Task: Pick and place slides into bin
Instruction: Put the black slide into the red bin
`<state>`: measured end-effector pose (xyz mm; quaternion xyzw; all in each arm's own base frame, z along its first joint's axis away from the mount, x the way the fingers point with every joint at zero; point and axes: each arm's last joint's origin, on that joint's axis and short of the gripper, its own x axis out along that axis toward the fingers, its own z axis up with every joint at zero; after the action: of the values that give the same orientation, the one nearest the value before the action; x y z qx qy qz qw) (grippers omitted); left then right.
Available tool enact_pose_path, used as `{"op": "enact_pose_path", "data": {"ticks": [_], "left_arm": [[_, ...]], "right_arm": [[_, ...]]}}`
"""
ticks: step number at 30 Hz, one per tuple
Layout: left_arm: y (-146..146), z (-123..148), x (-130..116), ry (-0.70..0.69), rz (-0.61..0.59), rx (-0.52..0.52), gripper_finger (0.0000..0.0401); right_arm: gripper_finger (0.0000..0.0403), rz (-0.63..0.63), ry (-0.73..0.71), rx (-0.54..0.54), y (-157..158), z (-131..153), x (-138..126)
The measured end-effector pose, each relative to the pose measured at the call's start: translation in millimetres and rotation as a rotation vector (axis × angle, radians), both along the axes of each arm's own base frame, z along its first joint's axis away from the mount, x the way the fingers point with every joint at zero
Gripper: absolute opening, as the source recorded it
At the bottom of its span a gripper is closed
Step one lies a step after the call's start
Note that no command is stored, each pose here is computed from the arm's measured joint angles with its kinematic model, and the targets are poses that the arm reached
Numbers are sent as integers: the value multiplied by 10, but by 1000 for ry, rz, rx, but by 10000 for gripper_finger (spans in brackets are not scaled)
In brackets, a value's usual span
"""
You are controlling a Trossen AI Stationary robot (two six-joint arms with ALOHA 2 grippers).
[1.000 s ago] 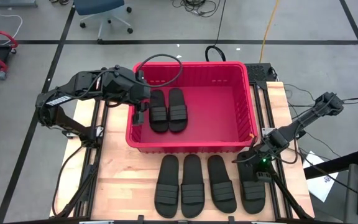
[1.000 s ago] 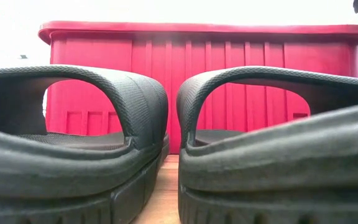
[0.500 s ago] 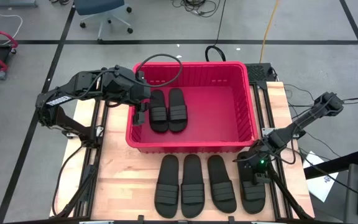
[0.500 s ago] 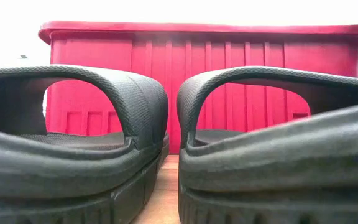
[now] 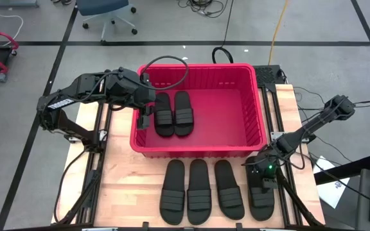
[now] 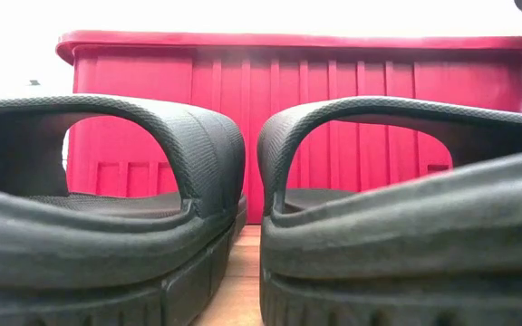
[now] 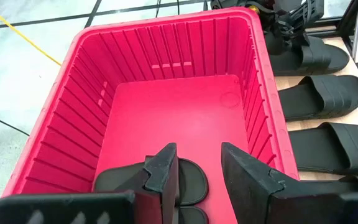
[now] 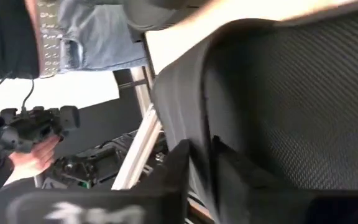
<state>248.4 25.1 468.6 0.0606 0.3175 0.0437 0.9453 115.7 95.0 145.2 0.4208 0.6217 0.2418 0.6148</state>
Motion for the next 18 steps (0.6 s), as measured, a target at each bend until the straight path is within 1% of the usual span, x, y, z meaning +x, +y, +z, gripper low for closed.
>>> {"op": "enact_pose_path", "data": {"ticks": [1,2,5,9,14,18], "left_arm": [[0,0,0,0,0,0,122],[0,0,0,0,0,0,122],[0,0,0,0,0,0,122],[0,0,0,0,0,0,122],[0,0,0,0,0,0,122],[0,0,0,0,-1,0,122]], "right_arm": [[21,4,-13,13,7,12,8],[12,12,-27,28,14,24,16],[11,9,-48,57,29,54,36],[6,-13,-31,120,54,145,64],[4,-48,-89,207,99,449,139],[3,-68,-197,276,132,816,204]]}}
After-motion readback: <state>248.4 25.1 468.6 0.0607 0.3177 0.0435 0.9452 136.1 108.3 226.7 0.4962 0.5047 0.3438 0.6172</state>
